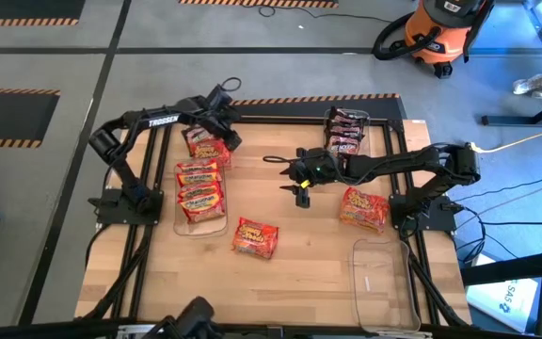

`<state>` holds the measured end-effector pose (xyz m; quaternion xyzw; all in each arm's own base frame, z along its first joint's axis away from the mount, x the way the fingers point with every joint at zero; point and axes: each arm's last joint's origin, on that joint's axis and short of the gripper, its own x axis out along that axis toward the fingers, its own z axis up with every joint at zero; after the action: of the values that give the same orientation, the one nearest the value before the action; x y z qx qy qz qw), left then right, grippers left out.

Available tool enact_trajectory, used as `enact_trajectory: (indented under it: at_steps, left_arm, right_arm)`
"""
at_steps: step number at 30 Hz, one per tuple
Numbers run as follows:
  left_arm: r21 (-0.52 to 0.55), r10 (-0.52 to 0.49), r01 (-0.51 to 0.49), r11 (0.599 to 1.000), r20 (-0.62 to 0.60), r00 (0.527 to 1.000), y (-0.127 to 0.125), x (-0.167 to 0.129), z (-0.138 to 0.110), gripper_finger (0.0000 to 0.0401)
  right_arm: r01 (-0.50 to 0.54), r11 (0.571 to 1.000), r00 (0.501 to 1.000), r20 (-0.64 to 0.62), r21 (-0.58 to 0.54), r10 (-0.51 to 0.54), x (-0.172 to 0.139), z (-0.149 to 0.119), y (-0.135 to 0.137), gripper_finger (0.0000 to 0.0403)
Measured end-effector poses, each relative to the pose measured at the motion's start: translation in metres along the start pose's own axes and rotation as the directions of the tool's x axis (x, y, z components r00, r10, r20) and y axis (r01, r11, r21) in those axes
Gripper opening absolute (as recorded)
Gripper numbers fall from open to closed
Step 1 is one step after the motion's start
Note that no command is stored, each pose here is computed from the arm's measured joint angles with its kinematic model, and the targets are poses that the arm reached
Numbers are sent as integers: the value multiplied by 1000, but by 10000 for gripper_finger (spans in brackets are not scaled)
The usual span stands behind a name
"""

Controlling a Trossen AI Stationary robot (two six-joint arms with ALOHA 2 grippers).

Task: Sort Maruchan noodles
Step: Put the black noodle pack into the top transparent bin

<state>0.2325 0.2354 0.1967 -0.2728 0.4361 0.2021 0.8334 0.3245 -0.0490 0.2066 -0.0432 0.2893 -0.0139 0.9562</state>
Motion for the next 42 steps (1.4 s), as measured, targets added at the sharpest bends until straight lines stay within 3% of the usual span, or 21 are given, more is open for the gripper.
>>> enact_trajectory:
  at_steps: [2, 4, 6, 8, 10, 12, 17, 22, 26, 31, 37, 42]
  left_arm:
    - [25, 2, -1, 1000, -12, 1000, -7, -4, 5, 121]
    - [28, 122, -121, 992, -42, 992, -8, -15, 10, 121]
    - [37, 304, -302, 953, -71, 950, -7, -26, 15, 121]
    - [43, 458, -456, 889, -135, 879, -1, -34, 12, 121]
    - [24, 523, -529, 848, -187, 831, 7, -39, 7, 121]
    - [-33, 528, -550, 835, -237, 815, 18, -40, 0, 121]
    - [-136, 486, -548, 825, -322, 813, 43, -34, -24, 121]
    - [-196, 445, -501, 843, -267, 855, 55, -24, -32, 121]
    - [-201, 400, -449, 871, -242, 884, 57, -12, -33, 121]
    - [-174, 387, -433, 885, -244, 889, 61, 10, -31, 121]
    - [-138, 350, -358, 923, -80, 933, 48, 25, -15, 121]
    - [-77, 246, -243, 967, 37, 968, 30, 37, -3, 121]
  right_arm:
    - [0, 1000, 1000, -3, 0, 0, 0, 0, 0, 193]
    - [-1, 1000, 1000, -9, 1, 1, 0, -1, 0, 193]
    - [-2, 1000, 1000, -15, 1, 2, 0, -1, 0, 193]
    - [-3, 1000, 1000, -17, 1, 3, 0, -2, 0, 193]
    - [-3, 1000, 1000, -17, 1, 3, 0, -2, 0, 193]
    - [-7, 1000, 1000, -17, 1, 7, 0, -2, 0, 193]
    - [-13, 1000, 1000, -16, 1, 13, 0, -2, 1, 193]
    - [-13, 1000, 1000, -16, 1, 13, 0, -2, 1, 193]
    - [-13, 1000, 1000, -16, 1, 13, 0, -2, 1, 193]
    - [-24, 1000, 1000, -19, 2, 24, 0, -2, 1, 193]
    - [-30, 1000, 999, -19, 3, 30, 0, -2, 1, 193]
    - [-30, 1000, 999, -19, 8, 30, 0, -2, 1, 193]
